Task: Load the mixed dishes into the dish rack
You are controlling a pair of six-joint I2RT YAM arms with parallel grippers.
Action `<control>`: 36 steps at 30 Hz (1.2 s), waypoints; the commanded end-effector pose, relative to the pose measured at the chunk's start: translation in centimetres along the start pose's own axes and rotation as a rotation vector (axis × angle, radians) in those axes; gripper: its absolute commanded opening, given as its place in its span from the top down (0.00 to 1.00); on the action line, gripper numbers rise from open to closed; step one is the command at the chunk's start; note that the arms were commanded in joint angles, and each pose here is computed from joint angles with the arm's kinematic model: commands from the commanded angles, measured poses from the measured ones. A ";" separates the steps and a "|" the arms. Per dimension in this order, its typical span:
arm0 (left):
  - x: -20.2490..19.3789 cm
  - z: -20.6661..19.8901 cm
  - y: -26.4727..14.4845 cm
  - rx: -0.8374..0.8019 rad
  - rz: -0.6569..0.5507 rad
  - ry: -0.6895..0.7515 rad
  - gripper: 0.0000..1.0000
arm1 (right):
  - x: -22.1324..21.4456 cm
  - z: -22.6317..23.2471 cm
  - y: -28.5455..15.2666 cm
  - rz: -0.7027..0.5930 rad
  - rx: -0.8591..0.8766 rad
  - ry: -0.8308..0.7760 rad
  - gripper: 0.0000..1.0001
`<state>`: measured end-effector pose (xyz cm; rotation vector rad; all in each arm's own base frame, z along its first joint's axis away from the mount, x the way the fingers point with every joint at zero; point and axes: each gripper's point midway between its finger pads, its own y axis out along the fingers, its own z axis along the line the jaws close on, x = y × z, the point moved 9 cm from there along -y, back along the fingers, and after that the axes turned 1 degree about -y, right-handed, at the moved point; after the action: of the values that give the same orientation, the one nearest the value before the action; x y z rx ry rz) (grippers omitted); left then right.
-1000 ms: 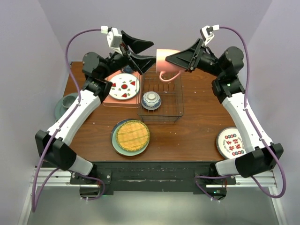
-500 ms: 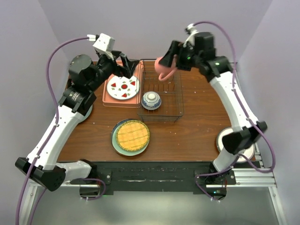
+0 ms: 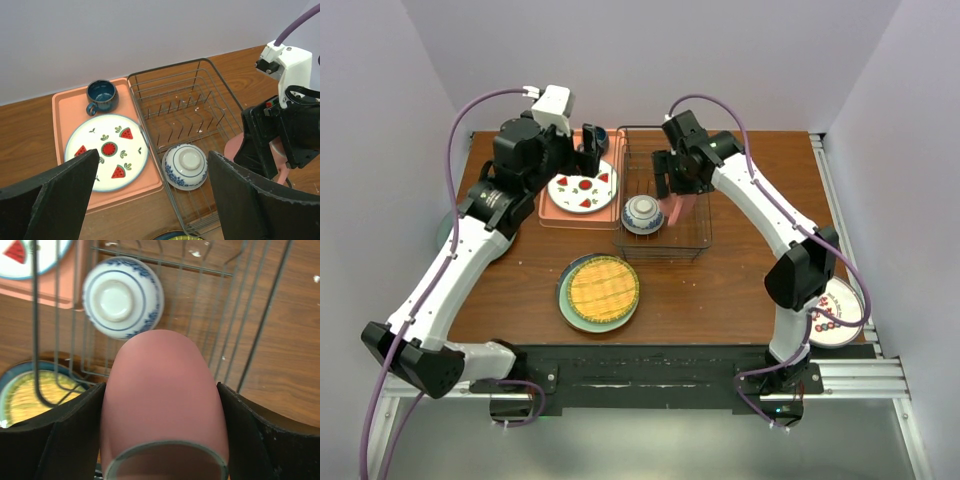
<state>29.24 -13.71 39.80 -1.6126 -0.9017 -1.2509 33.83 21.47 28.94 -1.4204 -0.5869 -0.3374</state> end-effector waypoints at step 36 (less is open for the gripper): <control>-4.1 0.9 2.5 0.048 0.144 0.023 0.03 | -5.0 -0.6 11.3 0.152 -0.238 -0.055 0.87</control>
<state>30.54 -14.14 34.99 -1.6092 -0.7682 -1.1240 36.08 21.86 16.37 -1.6767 -0.4899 -0.2167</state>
